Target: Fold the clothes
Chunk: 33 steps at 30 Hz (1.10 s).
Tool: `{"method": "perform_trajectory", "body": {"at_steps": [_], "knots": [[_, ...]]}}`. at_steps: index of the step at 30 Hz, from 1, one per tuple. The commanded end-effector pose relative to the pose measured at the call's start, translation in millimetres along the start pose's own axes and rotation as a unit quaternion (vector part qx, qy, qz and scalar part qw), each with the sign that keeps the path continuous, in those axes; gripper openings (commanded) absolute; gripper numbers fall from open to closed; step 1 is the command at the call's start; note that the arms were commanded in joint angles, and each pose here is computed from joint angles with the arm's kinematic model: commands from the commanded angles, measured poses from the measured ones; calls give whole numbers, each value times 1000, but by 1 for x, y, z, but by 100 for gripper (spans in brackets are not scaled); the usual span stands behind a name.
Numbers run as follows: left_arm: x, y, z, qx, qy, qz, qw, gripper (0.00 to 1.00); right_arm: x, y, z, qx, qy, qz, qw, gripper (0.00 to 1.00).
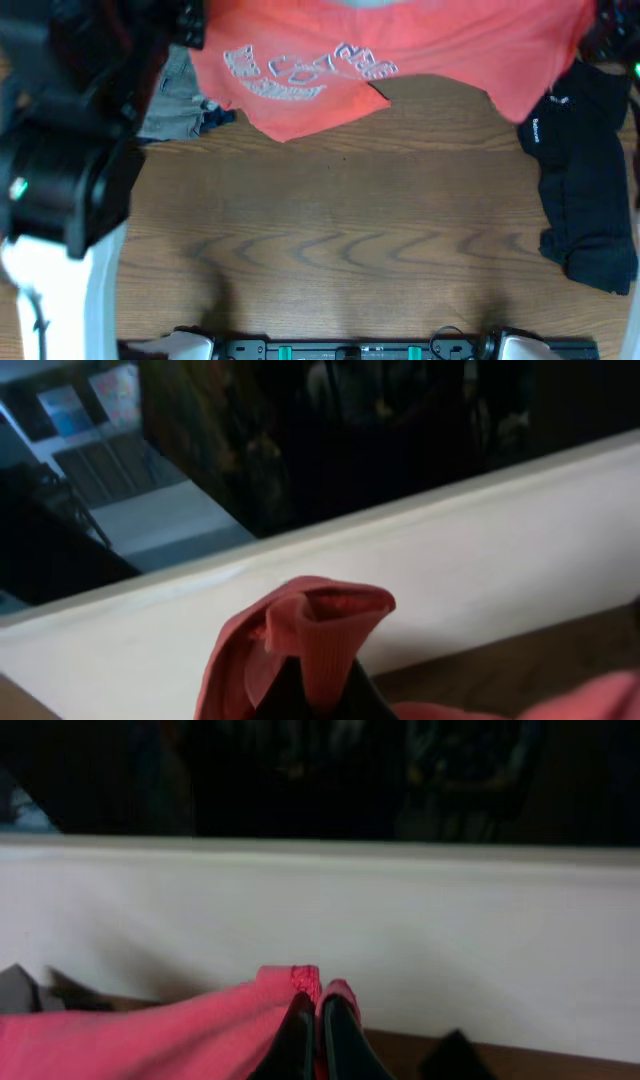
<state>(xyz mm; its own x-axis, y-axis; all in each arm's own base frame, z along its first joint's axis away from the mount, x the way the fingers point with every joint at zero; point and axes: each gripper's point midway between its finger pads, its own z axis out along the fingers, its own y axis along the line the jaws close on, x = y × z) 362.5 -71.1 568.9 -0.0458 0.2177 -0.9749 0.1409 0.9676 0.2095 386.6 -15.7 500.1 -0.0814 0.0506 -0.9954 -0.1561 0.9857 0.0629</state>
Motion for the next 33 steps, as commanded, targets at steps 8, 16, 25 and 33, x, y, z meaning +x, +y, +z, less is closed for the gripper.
{"method": "perform_trajectory", "body": {"at_steps": [8, 16, 25, 33], "knots": [[-57, 24, -97, -23, -107, -20, 994, 6, -35, 3, -72, 74, -44, -33, 996, 1], [-46, 18, -62, -18, -81, -16, 996, 6, -10, -11, -36, 74, -1, -20, 997, 1], [-18, 7, 52, -24, -49, -13, 998, 6, 32, -44, 70, 61, 21, 12, 998, 1], [-30, 37, 130, -80, -146, -23, 986, 6, -22, -66, 114, 60, -156, 63, 984, 1]]}}
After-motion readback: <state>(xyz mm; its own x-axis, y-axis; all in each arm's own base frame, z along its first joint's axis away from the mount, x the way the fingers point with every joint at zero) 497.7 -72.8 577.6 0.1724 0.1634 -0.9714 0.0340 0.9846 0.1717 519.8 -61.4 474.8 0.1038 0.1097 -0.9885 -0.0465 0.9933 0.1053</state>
